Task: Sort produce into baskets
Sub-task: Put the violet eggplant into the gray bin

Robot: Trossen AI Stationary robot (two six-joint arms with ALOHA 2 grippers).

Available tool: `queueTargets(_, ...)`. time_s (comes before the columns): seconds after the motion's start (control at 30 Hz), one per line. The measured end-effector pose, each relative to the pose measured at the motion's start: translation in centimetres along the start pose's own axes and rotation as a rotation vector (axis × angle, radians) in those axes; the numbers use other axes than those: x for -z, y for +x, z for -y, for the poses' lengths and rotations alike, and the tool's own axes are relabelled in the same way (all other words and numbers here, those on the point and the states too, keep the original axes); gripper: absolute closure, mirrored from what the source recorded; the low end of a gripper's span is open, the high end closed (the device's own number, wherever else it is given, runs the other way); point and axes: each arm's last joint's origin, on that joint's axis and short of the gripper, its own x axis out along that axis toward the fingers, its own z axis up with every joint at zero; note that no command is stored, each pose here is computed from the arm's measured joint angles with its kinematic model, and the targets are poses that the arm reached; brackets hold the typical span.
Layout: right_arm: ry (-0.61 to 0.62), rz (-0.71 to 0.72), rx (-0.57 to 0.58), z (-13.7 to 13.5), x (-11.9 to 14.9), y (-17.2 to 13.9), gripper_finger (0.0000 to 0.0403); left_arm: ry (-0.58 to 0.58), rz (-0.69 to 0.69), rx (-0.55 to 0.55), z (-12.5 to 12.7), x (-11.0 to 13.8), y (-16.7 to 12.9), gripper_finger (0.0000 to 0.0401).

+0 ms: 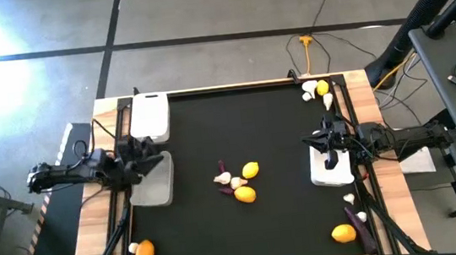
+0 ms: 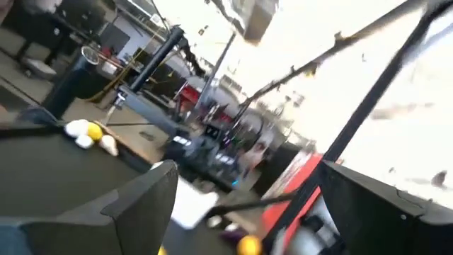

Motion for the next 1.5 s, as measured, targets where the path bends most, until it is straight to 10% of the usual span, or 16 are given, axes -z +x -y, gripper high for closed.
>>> queueTargets(0.3,0.000,0.001,0.000,0.0,0.0,0.0,0.0394,0.179,-0.029,-0.063,1.3,-1.4,1.8,0.0078)
queueTargets(0.67,0.000,0.001,0.000,0.0,0.0,0.0,0.0394,0.403,-0.466,-0.296,3.1,-0.7,11.8,0.0078)
queueTargets(1.07,-0.001,0.001,0.000,0.0,0.0,0.0,0.0394,0.091,-0.826,-0.748,1.0,4.9,22.6,0.0078)
queueTargets(1.5,-0.001,0.001,0.000,0.0,0.0,0.0,0.0394,-0.223,-0.741,-1.158,-2.7,9.5,23.4,0.0078)
